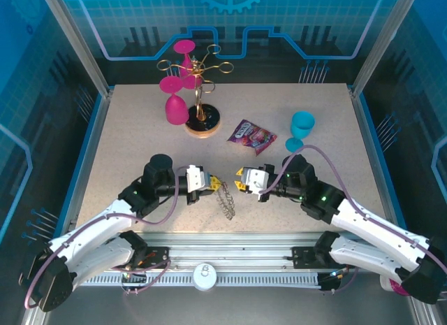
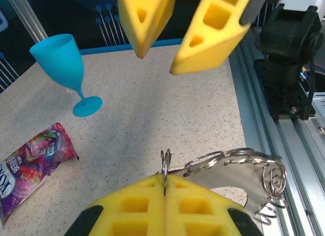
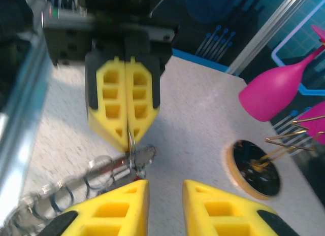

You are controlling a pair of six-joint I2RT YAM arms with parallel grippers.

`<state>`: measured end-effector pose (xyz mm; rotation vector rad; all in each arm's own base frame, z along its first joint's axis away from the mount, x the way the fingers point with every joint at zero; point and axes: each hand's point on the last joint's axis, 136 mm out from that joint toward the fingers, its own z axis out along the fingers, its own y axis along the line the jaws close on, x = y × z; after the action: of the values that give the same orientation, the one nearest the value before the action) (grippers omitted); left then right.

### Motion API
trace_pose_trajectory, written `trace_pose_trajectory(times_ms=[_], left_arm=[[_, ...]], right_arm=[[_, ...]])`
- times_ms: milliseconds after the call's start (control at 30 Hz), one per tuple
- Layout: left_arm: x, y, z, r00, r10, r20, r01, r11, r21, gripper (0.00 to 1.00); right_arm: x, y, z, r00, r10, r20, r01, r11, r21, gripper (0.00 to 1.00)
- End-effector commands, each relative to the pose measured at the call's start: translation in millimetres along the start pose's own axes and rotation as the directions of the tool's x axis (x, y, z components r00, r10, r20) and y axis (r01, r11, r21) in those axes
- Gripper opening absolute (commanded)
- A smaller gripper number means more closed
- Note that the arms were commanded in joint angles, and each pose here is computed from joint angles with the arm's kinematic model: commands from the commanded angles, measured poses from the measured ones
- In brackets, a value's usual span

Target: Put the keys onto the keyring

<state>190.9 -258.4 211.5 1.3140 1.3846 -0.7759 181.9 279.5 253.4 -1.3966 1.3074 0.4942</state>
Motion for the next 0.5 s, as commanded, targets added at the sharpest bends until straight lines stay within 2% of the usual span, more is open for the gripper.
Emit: trace_pose_trajectory(times_ms=[0,467], left_arm=[[-18.3,-3.5,-2.8,0.992,0.089,0.092,-0.091,0.996,0.014,0.00],[-18.2,-8.3,-2.4,0.992,0.082,0.095,-0.086,0.995,0.046,0.00]], right_arm=[[-10.4,16.3,7.9,0.981,0.179,0.080,-0.169,0.979,-0.119,0.26],[8.5,22.8,33.9,0.980,0.193,0.038,-0.185,0.970,-0.155,0.27]])
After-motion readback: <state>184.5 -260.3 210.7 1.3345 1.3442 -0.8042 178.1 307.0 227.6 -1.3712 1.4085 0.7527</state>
